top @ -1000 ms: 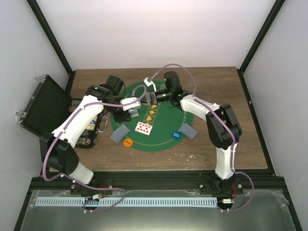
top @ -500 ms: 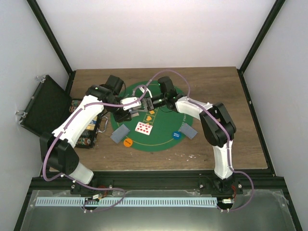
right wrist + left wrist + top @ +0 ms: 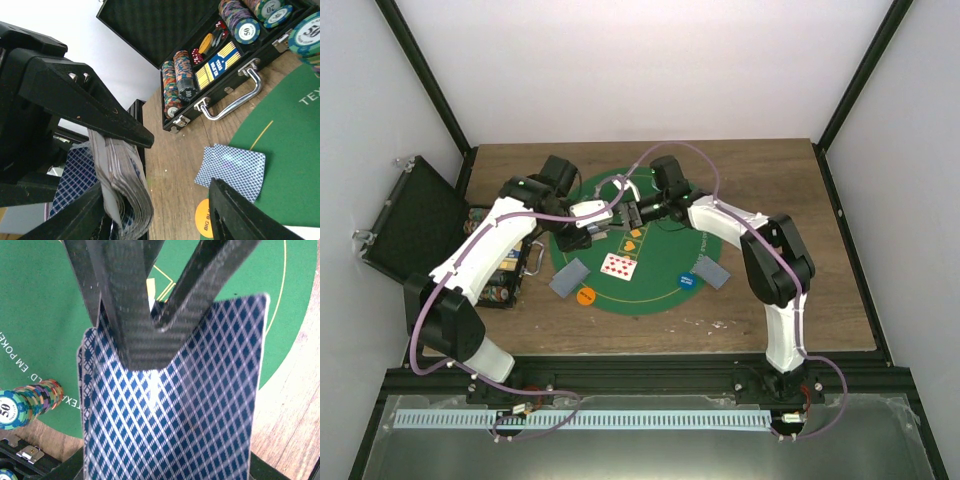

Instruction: Distribute texas hold em gaming equipment

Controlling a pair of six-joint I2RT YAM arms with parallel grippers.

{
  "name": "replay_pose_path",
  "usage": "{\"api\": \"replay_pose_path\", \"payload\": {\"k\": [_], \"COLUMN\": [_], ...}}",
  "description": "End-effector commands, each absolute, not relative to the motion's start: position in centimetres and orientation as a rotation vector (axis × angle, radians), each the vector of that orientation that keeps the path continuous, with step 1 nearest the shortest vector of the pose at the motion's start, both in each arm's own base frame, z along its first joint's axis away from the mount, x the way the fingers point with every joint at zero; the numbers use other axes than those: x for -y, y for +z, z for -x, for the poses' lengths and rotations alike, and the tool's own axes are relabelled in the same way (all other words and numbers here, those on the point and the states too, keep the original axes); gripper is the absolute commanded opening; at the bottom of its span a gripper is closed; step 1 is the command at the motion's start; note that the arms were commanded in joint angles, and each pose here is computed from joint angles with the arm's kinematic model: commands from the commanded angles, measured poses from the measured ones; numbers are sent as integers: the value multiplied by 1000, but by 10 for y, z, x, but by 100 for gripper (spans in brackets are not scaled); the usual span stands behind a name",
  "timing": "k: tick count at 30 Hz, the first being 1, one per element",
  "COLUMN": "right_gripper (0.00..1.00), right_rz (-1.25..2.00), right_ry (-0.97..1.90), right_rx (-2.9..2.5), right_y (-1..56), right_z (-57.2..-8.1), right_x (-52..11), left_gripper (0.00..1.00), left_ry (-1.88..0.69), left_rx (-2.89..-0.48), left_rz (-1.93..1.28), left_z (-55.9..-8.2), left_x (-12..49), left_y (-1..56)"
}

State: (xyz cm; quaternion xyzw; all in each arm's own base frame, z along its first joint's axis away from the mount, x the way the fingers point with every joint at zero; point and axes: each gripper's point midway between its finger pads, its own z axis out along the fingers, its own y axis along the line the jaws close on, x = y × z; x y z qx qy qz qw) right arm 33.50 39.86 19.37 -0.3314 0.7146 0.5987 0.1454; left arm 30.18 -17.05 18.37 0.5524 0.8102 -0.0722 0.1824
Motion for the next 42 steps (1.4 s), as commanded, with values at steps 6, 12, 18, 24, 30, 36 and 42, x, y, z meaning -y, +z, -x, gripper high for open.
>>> {"api": "replay_pose_path", "payload": {"k": [6,12,18,24,30,36,42], "right_gripper": [40,22,6,1,1,1,1], "right_rz": [969,981,959,947,933,1059,1379], "right_ry": [1625,1582,1541,1484,1179,533,-5], "right_rx": [-2040,-2039,-2059,-2057,-2005,-1748,-1276], "right_y": [217,227,231,240,260,245,207], "right_z": [-342,-343,-348,-355,-383,-424,-438], "right_x": [-386,-379,-363,-347,-318,-291,-330], "left_gripper": [45,45,45,45,45,45,45], "left_ry": [-207,-187,-182,-174,-159,-135,-137], "left_rx": [-2260,-2270,-2280,-2289,-2328,-2367,-2374], "left_rz": [-1556,-1558,-1558,-1550,-1474,-1356,-1320], "left_z": [-305,-305,-305,-306,-313,-324,-326], "left_x": [174,170,168,165,152,131,125], "left_y": [188,184,180,180,179,185,189]}}
